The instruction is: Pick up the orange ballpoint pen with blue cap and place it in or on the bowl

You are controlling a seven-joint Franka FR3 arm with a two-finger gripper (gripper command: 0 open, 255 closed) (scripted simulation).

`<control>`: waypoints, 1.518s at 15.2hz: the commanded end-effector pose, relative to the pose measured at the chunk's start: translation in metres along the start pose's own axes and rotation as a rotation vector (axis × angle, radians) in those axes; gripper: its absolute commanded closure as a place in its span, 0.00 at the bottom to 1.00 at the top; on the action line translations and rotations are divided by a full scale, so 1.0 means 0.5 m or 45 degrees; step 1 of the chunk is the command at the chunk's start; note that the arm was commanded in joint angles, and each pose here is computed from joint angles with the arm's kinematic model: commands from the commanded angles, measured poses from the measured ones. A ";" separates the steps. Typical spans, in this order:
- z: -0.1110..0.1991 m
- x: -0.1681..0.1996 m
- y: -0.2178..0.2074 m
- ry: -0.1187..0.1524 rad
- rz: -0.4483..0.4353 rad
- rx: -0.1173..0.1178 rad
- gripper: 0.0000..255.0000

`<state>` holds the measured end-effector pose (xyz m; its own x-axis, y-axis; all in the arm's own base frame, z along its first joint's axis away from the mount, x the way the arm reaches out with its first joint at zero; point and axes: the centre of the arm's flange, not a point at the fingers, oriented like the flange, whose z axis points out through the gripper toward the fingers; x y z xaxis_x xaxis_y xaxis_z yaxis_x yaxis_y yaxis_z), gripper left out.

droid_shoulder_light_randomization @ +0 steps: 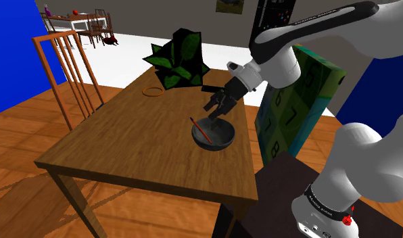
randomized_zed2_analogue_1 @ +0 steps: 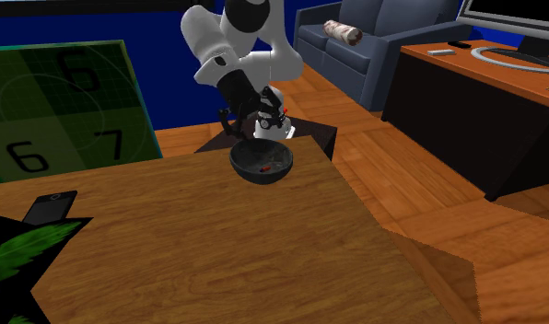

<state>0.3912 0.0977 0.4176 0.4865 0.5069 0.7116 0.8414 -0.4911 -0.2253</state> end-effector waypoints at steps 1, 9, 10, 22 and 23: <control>0.023 0.001 0.000 0.004 -0.003 -0.001 0.00; 0.029 0.001 0.000 0.004 -0.003 -0.001 0.00; 0.029 0.001 0.000 0.004 -0.003 -0.001 1.00; 0.042 0.066 0.080 -0.184 0.141 0.121 0.00; 0.054 0.094 0.122 -0.278 0.213 0.182 0.00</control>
<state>0.4496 0.1089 0.4205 0.5938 0.5478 0.5893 0.7997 -0.4828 -0.3569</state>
